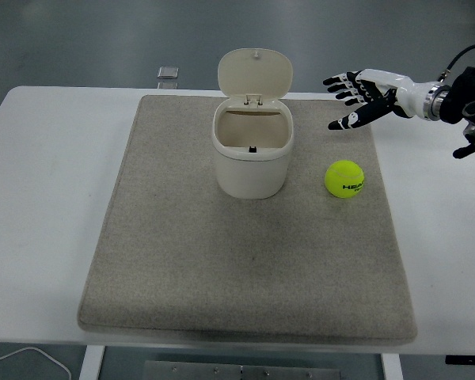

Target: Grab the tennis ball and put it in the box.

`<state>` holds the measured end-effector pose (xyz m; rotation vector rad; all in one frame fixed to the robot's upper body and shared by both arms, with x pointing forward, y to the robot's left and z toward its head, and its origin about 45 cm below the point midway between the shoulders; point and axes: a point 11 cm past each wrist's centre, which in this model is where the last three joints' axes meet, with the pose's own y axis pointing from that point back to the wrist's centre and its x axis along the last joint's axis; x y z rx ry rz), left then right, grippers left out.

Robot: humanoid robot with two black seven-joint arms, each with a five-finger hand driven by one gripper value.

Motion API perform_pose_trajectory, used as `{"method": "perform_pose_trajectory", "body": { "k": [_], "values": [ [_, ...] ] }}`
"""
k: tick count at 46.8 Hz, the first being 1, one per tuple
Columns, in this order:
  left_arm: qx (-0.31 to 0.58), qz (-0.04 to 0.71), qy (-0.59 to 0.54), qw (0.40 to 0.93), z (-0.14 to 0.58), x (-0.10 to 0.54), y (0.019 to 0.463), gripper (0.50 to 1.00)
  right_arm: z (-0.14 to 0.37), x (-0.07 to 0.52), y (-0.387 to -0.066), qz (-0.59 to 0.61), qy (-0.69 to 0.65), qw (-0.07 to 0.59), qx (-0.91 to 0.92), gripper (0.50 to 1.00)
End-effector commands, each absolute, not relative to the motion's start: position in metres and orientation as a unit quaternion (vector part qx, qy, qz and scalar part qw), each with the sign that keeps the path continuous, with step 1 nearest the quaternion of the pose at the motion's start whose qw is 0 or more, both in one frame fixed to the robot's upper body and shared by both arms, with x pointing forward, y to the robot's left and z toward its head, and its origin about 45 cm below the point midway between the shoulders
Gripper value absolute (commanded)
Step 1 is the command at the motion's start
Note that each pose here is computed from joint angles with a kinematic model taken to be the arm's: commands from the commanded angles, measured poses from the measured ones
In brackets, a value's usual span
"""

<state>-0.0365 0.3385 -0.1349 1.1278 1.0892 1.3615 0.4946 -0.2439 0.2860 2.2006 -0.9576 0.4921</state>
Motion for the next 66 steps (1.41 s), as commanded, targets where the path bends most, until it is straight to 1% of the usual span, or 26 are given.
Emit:
{"method": "perform_pose_trajectory", "body": {
  "k": [1, 3, 7, 16, 21, 36, 40, 48, 66],
  "values": [
    [0.468, 0.565, 0.452, 0.508, -0.135, -0.037, 0.339, 0.992, 0.288, 0.491, -0.254, 0.207, -0.345, 0.354, 0.844, 0.932],
    [0.468, 0.565, 0.452, 0.508, -0.135, -0.037, 0.339, 0.992, 0.289, 0.488, -0.256, 0.216, -0.330, 0.359, 0.846, 0.932],
    [0.468, 0.565, 0.452, 0.508, -0.135, -0.037, 0.339, 0.992, 0.296, 0.481, -0.251, 0.237, -0.297, 0.357, 0.853, 0.932],
    [0.468, 0.565, 0.452, 0.508, -0.135, -0.037, 0.339, 0.992, 0.293, 0.460, -0.244, 0.286, -0.230, 0.361, 0.857, 0.932],
    [0.468, 0.565, 0.452, 0.508, -0.135, -0.037, 0.339, 0.992, 0.287, 0.457, -0.246, 0.300, -0.228, 0.358, 0.854, 0.932],
    [0.468, 0.565, 0.452, 0.508, -0.135, -0.037, 0.339, 0.992, 0.262, 0.447, -0.256, 0.353, -0.201, 0.378, 0.832, 0.932],
    [0.468, 0.565, 0.452, 0.508, -0.135, -0.037, 0.338, 0.992, 0.262, 0.446, -0.260, 0.354, -0.200, 0.381, 0.831, 0.932],
    [0.468, 0.565, 0.452, 0.508, -0.135, -0.037, 0.339, 0.992, 0.259, 0.443, -0.259, 0.359, -0.189, 0.384, 0.829, 0.932],
    [0.468, 0.565, 0.452, 0.508, -0.135, -0.037, 0.339, 0.992, 0.235, 0.435, -0.258, 0.355, -0.187, 0.386, 0.831, 0.930]
  ]
}}
